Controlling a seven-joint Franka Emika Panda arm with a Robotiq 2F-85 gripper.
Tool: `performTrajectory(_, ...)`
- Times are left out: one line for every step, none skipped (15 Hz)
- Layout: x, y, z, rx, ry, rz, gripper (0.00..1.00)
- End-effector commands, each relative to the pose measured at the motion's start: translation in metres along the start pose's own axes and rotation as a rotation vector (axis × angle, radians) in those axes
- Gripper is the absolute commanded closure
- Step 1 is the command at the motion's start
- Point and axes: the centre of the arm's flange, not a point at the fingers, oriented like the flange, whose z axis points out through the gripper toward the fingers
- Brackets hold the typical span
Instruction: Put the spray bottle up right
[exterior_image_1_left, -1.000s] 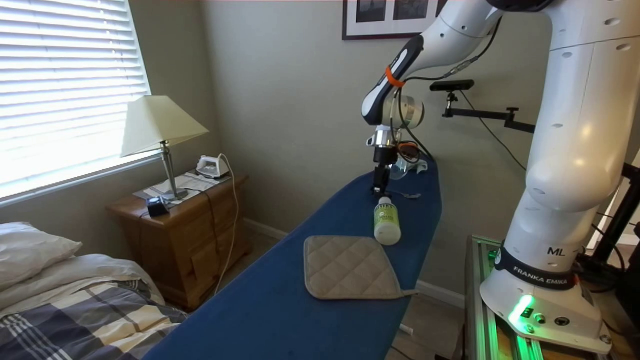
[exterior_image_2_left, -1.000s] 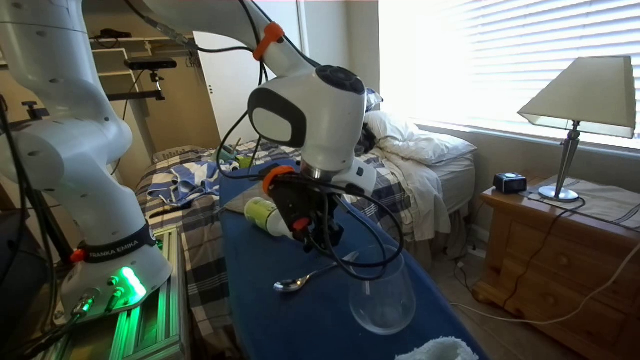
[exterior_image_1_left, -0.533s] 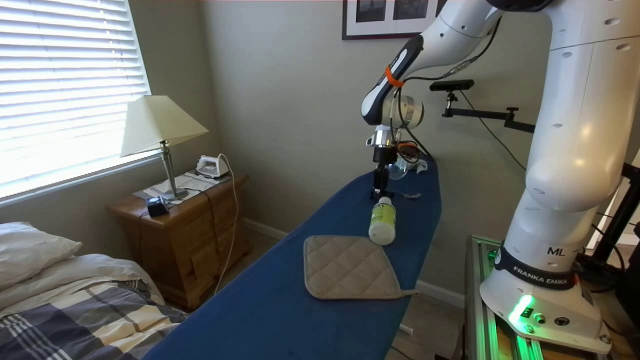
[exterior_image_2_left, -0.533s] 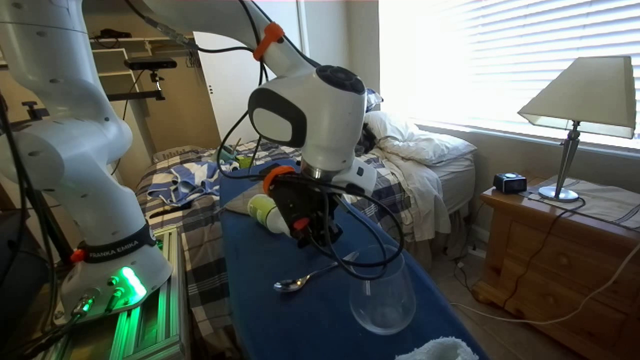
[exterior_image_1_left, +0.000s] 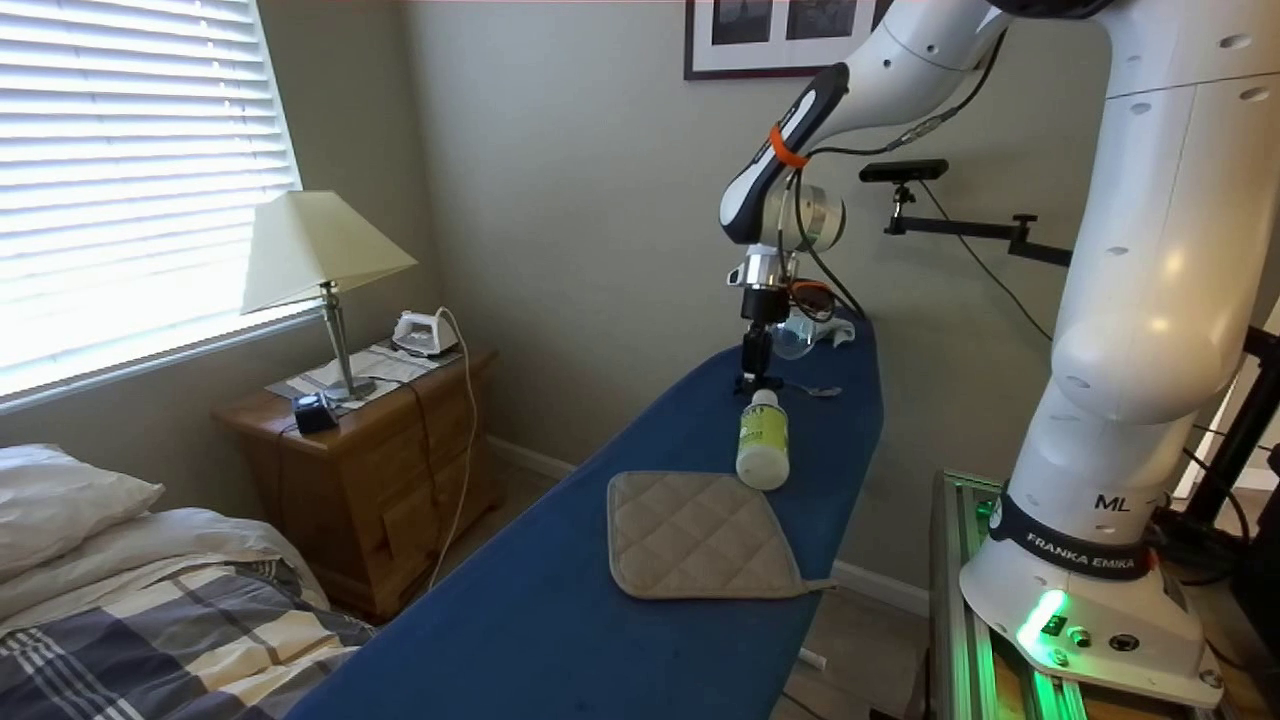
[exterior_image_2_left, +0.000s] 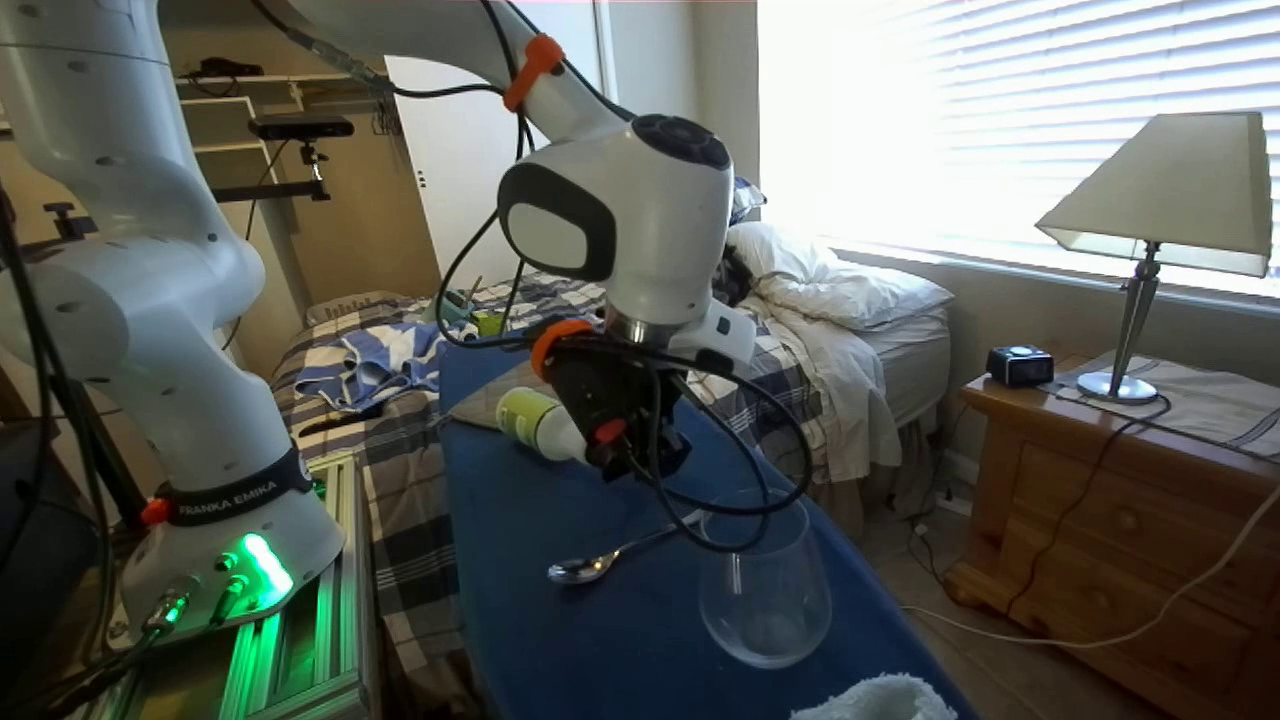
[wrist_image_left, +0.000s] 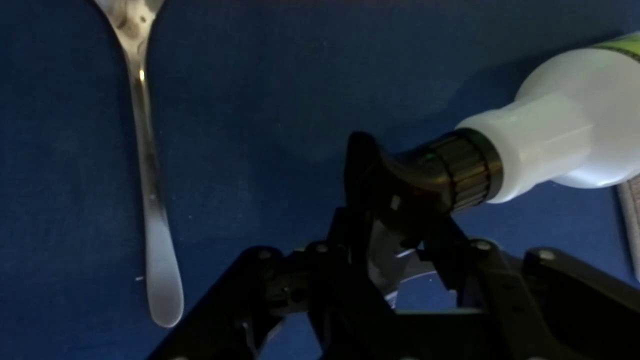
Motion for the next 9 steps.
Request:
performTrajectory(0.006,-0.015,-0.015,-0.011,0.031,-0.006,0.84)
performTrajectory(0.008,-0.018,-0.018,-0.014,0.035,-0.013,0.84)
performTrajectory(0.011,-0.022,-0.023,-0.022,0.039,-0.026,0.84)
performTrajectory(0.015,-0.026,-0.029,-0.03,0.045,-0.04,0.84)
performTrajectory(0.019,-0.031,-0.033,-0.037,0.047,-0.046,0.84)
performTrajectory(0.022,-0.036,-0.038,-0.044,0.05,-0.056,0.84)
performTrajectory(0.026,-0.042,-0.044,-0.054,0.047,-0.065,0.84)
performTrajectory(0.029,-0.047,-0.05,-0.062,0.05,-0.075,0.84)
performTrajectory(0.032,-0.053,-0.056,-0.078,0.049,-0.089,0.84)
